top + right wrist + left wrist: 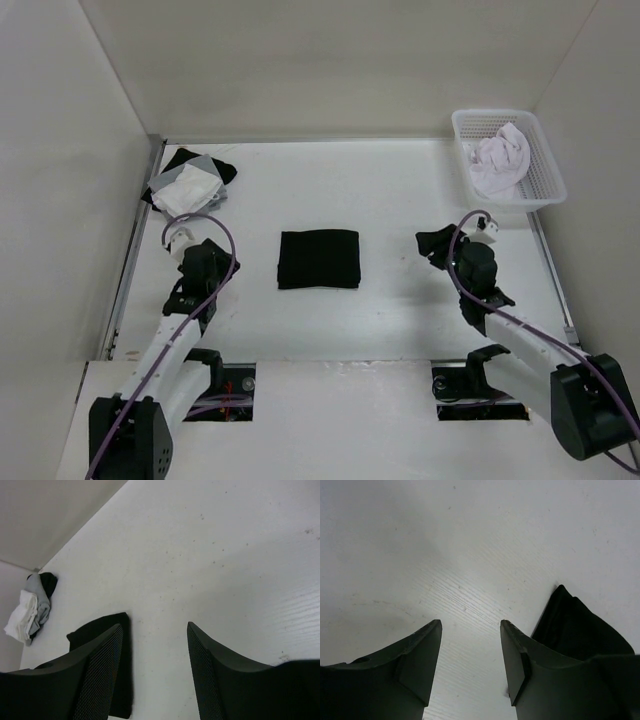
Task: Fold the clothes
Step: Fold the tank top
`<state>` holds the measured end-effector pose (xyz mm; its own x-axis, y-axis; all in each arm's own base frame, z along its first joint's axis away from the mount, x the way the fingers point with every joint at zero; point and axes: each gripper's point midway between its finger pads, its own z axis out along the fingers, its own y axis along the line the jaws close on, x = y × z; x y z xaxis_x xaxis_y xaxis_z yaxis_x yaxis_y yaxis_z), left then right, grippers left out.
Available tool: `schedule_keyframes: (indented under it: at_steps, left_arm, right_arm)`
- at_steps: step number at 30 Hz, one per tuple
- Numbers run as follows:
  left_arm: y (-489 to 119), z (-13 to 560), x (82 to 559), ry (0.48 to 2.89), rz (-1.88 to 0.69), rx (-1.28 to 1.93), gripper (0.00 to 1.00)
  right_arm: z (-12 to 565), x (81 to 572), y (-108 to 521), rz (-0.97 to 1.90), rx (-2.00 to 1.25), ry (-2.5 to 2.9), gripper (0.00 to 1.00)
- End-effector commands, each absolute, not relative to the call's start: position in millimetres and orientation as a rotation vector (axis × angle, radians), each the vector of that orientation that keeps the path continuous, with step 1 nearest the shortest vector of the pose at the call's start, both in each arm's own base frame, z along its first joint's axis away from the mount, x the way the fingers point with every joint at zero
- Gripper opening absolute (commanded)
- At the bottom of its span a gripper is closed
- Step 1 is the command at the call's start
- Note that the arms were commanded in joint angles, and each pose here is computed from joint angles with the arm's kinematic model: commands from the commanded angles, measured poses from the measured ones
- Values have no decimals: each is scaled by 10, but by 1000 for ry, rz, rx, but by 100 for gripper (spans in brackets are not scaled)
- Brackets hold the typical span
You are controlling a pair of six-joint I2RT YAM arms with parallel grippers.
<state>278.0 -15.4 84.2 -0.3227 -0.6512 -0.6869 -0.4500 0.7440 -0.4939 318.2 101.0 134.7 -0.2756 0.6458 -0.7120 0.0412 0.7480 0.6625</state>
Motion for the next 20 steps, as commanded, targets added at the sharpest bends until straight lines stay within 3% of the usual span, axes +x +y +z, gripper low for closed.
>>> schedule_keyframes:
  at_steps: [1,17,20]
  left_arm:
    - [-222,1089,2923,1928,-295,-794,48]
    - [-734,946,3094,2013,-397,-638,45]
    - [-762,935,3091,2013,-402,-628,48]
  right_arm:
    - [1650,3313,1105,696,517,1672,59]
    - [1536,3339,1135,685,514,1708,58]
    - [1522,3345,1133,679,513,1712,58]
